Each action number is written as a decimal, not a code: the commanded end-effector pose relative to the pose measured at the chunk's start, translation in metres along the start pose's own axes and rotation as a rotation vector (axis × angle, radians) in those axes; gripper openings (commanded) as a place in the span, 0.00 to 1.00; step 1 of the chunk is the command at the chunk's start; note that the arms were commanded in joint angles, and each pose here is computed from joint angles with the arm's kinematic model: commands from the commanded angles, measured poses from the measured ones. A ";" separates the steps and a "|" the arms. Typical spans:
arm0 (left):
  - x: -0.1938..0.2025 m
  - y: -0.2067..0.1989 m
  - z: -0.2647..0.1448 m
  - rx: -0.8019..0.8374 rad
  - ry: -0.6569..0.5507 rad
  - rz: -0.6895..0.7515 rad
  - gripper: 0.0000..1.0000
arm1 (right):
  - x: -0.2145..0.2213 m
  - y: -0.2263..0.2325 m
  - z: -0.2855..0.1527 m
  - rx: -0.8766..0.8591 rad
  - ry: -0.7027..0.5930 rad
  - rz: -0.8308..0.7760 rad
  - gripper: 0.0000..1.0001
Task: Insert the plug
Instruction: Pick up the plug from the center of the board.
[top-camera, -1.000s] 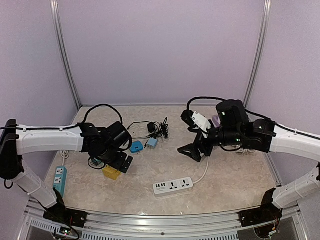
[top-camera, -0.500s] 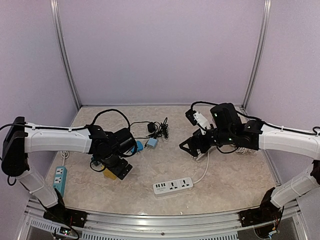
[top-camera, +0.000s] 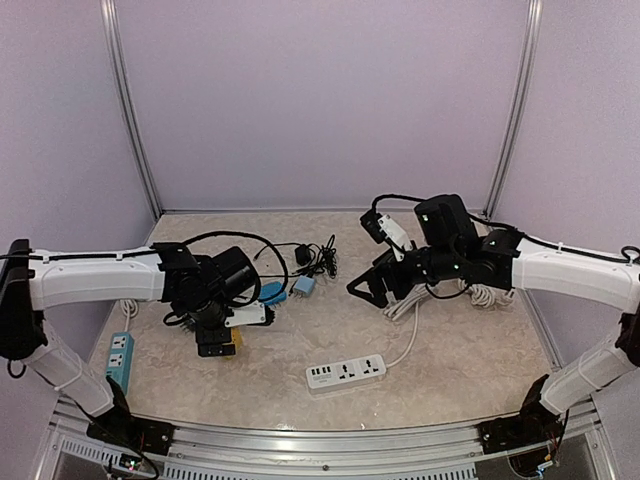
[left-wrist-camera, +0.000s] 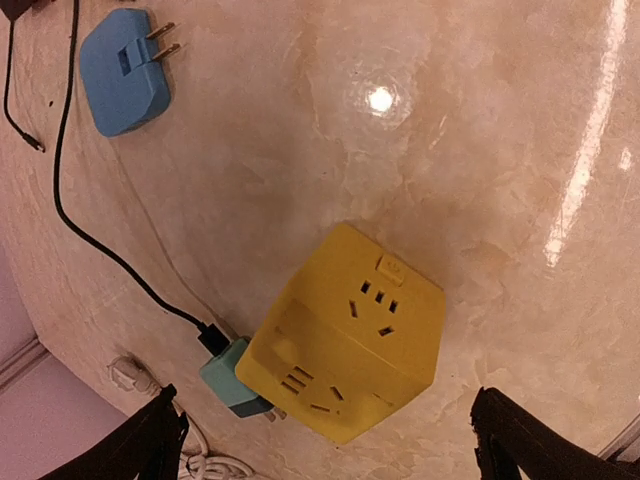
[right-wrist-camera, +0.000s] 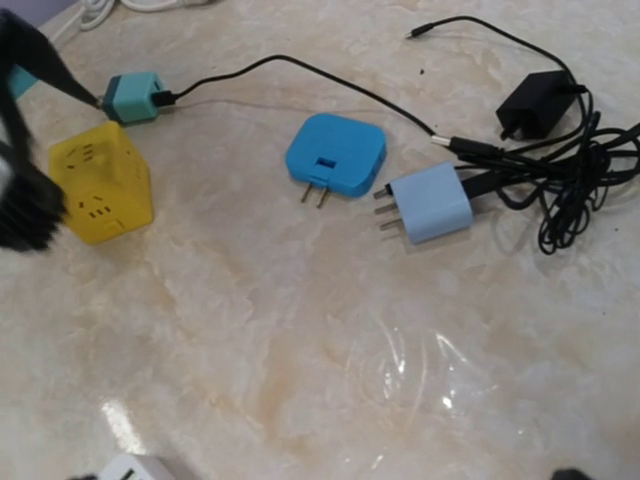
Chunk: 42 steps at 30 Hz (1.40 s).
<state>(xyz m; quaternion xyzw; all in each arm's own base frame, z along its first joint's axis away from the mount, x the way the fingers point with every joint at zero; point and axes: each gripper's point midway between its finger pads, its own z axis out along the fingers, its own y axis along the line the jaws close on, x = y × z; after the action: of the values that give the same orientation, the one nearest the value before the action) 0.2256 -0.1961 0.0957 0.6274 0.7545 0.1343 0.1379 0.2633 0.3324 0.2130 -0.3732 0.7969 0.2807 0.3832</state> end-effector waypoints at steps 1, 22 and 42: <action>0.007 0.000 0.020 0.007 0.084 0.211 0.98 | 0.000 0.007 -0.009 -0.031 -0.015 0.009 0.99; 0.013 -0.016 0.060 0.135 0.117 0.201 0.82 | 0.014 0.014 0.003 -0.090 0.038 0.021 0.99; -0.086 0.090 -0.046 -0.124 -0.362 -0.307 0.00 | -0.039 0.003 -0.049 0.041 -0.065 0.086 0.99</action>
<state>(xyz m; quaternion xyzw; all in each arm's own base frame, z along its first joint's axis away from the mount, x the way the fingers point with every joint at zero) 0.2885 -0.2293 0.0998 0.5855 0.7834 0.1227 0.1685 0.2511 0.3242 0.2245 -0.3647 0.8032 0.2922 0.3693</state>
